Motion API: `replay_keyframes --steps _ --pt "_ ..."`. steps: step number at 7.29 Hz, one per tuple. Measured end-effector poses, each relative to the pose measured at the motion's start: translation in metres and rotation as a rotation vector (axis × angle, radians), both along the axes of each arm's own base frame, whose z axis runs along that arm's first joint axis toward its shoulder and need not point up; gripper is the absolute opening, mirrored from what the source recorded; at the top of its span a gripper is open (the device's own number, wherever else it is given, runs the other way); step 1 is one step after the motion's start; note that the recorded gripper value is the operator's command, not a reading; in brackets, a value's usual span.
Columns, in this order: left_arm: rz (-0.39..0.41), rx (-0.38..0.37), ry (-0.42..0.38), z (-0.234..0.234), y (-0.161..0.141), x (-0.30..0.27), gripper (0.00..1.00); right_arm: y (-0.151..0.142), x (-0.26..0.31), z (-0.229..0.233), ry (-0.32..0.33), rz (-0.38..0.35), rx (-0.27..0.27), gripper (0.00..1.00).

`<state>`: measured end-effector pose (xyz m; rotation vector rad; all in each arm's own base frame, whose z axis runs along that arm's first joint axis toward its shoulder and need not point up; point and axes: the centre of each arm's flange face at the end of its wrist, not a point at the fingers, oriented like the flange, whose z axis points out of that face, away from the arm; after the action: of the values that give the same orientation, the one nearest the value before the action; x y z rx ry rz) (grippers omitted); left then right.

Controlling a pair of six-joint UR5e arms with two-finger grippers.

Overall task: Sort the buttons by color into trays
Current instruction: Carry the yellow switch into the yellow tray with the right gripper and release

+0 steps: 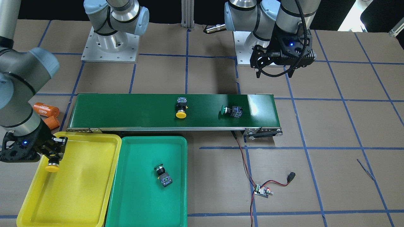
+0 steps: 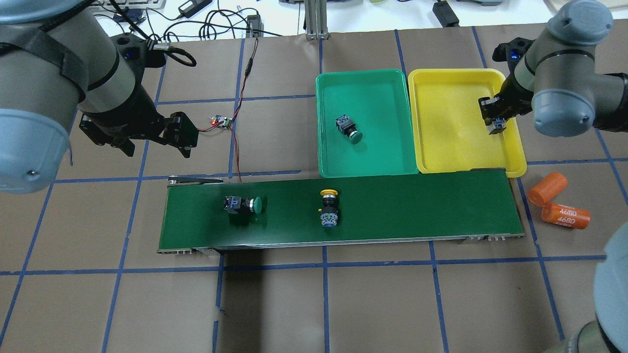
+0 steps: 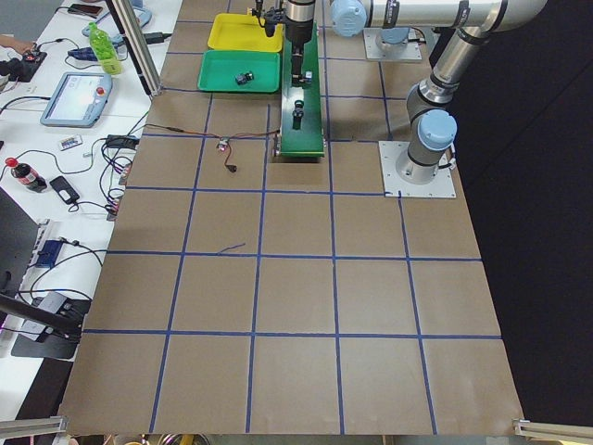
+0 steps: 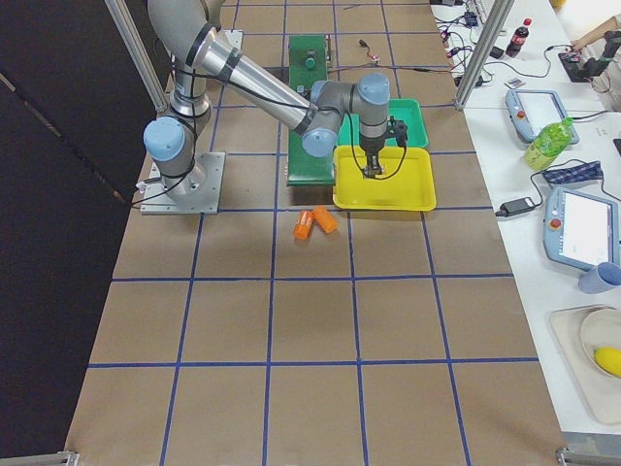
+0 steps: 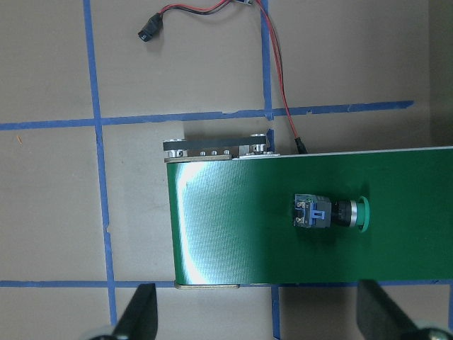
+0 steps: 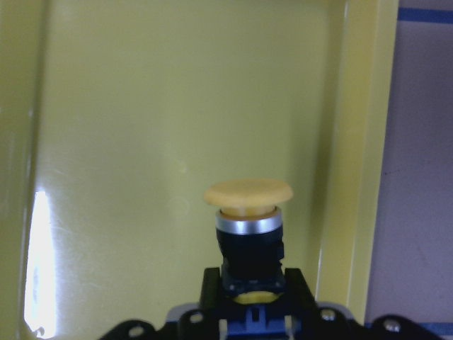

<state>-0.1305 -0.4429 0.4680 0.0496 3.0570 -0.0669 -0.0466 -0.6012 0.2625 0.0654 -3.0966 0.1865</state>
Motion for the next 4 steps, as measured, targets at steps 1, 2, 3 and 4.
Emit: replay_keyframes --steps 1,2,3,4 --pt "0.0 0.001 0.0 -0.001 0.0 0.0 1.0 -0.001 -0.013 -0.009 -0.003 -0.011 0.013 0.6" --pt "-0.001 0.003 -0.001 -0.001 -0.001 0.0 1.0 -0.001 -0.019 -0.015 -0.006 -0.01 0.021 0.89" --pt "-0.002 0.005 -0.001 -0.002 -0.001 0.0 1.0 -0.003 -0.021 -0.02 -0.007 0.003 0.024 0.95" --pt "-0.003 0.005 -0.001 -0.002 -0.001 0.0 1.0 -0.003 -0.021 -0.022 -0.005 0.013 0.024 0.98"
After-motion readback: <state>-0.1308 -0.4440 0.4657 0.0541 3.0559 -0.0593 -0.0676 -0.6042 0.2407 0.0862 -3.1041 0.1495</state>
